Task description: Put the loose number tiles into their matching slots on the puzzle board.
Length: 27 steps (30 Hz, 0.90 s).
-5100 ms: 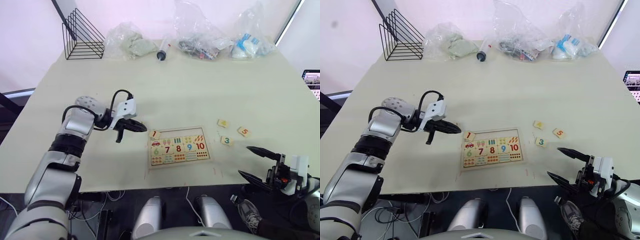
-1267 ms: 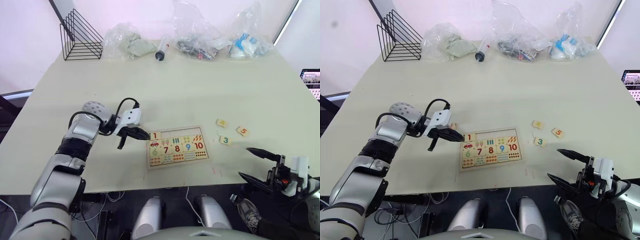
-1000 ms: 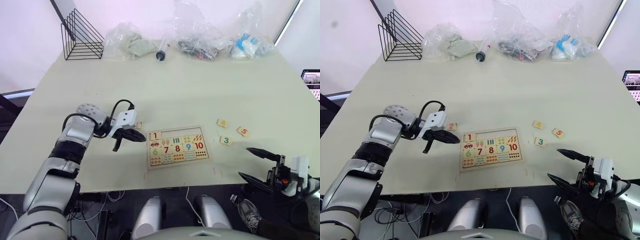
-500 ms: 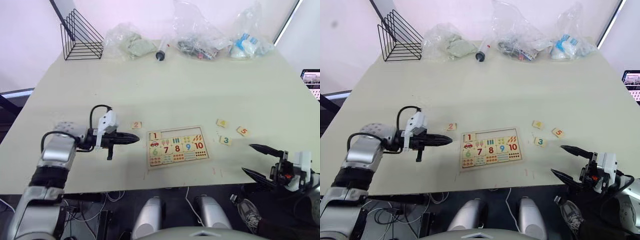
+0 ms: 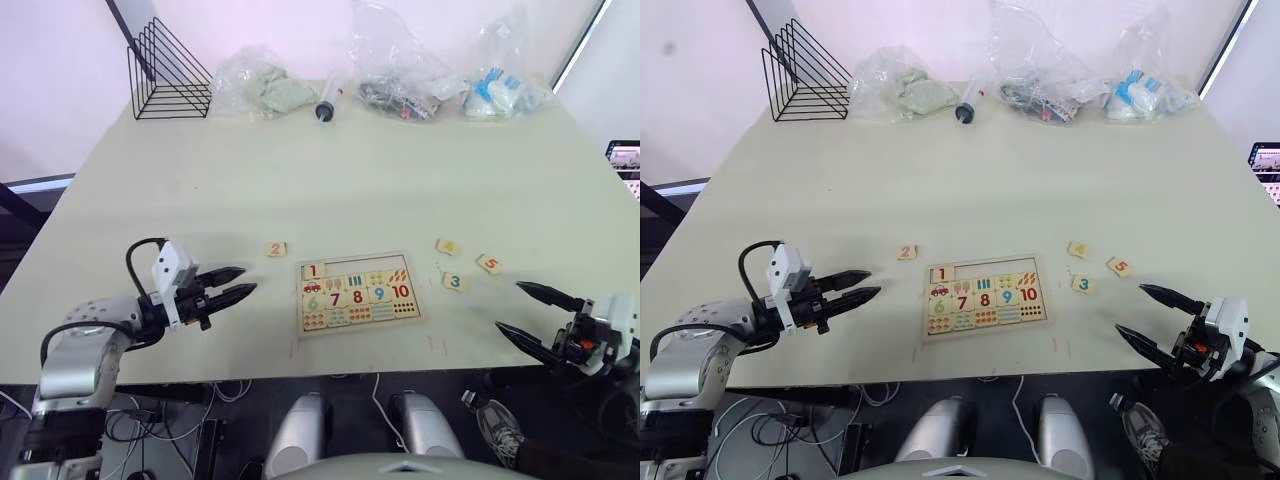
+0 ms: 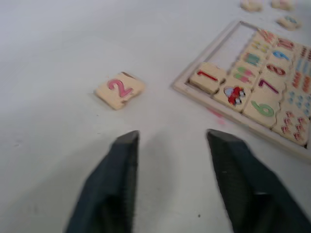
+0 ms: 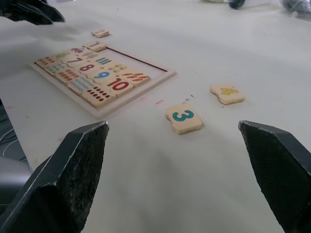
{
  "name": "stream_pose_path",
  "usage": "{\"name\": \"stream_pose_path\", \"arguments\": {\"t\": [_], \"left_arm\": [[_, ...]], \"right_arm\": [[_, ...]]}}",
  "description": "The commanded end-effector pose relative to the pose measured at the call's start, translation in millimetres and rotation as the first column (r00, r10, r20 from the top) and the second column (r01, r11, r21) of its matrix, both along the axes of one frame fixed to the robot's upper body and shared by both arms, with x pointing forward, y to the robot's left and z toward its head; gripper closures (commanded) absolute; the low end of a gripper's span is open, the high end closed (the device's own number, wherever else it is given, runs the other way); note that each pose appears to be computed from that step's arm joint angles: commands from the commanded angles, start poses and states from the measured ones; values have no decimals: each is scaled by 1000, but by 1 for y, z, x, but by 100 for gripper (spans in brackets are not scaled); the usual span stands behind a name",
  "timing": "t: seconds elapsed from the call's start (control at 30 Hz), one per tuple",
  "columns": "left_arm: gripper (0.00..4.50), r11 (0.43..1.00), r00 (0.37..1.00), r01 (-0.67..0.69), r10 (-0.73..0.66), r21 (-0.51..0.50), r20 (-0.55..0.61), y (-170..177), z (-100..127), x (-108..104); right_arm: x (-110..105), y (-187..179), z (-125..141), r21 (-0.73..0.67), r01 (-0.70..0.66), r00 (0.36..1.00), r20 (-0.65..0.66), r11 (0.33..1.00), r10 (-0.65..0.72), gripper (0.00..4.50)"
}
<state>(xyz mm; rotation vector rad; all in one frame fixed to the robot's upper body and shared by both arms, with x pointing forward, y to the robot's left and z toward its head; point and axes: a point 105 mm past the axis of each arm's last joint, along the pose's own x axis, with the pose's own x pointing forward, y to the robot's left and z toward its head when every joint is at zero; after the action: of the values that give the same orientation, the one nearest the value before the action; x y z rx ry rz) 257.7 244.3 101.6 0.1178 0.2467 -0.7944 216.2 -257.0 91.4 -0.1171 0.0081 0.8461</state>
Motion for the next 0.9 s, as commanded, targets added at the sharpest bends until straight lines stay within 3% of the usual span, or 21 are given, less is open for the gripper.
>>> {"name": "stream_pose_path", "arguments": {"t": [0.03, 0.43, 0.9], "left_arm": [[19, 996, 994, -87, 87, -10, 61, 14, 9, -10], [9, 970, 969, -238, 241, -47, 52, 36, 0, -36], [9, 975, 974, -221, 222, -18, 33, 38, -5, -44]], "right_arm": [[-4, -22, 7, -20, 65, 998, 7, 998, -65, 0], [-11, -45, 5, -41, 99, 995, -11, 994, -100, 0], [-12, -43, -1, -38, 74, 997, -17, 997, -74, 0]]}}
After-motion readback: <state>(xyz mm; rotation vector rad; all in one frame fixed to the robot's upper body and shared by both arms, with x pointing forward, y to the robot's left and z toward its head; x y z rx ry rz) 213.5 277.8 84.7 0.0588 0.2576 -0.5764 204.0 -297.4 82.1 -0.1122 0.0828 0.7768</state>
